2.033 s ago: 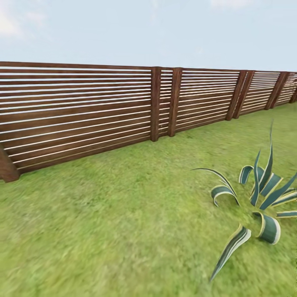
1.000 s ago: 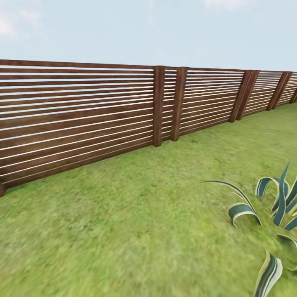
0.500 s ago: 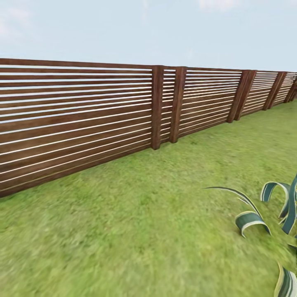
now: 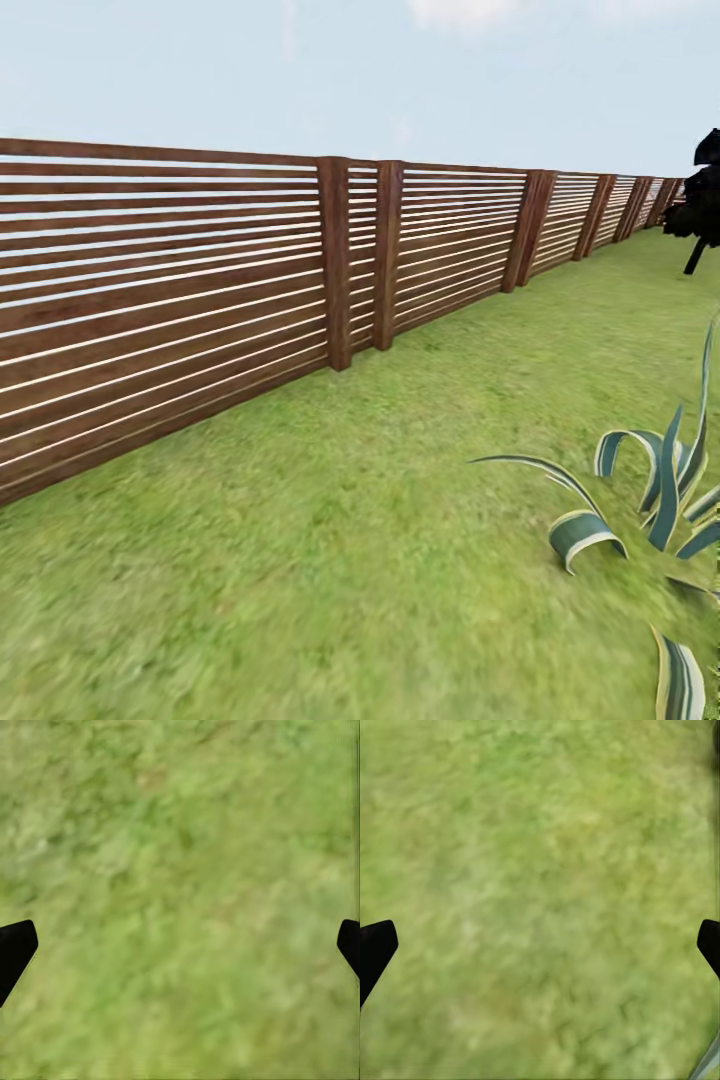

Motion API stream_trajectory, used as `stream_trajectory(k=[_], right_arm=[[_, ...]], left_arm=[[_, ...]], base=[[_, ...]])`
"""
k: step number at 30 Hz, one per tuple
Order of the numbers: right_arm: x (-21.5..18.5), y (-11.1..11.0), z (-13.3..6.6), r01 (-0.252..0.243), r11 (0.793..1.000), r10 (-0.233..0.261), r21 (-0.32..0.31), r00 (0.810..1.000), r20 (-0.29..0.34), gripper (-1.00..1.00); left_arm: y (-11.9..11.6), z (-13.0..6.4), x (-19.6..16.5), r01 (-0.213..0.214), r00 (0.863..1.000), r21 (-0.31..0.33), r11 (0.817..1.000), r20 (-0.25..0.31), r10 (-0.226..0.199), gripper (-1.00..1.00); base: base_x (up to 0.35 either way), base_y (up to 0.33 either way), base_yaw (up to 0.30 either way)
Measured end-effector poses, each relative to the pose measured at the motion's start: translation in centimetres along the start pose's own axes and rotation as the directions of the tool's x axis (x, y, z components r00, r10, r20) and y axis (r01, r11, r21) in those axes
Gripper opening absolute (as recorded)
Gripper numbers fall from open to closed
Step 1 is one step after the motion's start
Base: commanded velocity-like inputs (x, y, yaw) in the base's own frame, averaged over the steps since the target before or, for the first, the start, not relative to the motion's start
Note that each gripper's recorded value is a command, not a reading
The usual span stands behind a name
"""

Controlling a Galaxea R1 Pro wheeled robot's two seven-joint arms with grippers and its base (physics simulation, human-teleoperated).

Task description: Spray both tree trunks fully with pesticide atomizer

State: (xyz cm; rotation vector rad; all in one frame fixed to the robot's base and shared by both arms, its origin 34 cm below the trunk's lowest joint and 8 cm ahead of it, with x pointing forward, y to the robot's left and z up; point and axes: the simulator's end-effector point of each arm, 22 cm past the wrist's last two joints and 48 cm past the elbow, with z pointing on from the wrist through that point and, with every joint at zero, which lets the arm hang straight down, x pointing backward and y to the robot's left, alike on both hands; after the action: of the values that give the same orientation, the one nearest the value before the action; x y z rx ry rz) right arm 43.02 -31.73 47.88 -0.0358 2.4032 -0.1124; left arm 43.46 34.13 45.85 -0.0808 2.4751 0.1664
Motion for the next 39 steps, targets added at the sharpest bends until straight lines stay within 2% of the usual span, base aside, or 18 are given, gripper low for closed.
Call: stream_trajectory(k=[15,39], right_arm=[[0.00,0.00,0.00,0.000,1.000,0.000,0.000,1.000,0.000,1.00],[0.19,-0.06,-0.05,0.003,1.000,-0.003,0.002,1.000,-0.002,1.00]], left_arm=[[0.00,0.00,-0.01,0.000,1.000,0.000,1.000,0.000,0.000,1.00],[0.00,0.00,-0.01,0.000,1.000,0.000,1.000,0.000,0.000,1.00]], base=[[0.334,0.141,-0.275],[0.334,0.142,-0.011]])
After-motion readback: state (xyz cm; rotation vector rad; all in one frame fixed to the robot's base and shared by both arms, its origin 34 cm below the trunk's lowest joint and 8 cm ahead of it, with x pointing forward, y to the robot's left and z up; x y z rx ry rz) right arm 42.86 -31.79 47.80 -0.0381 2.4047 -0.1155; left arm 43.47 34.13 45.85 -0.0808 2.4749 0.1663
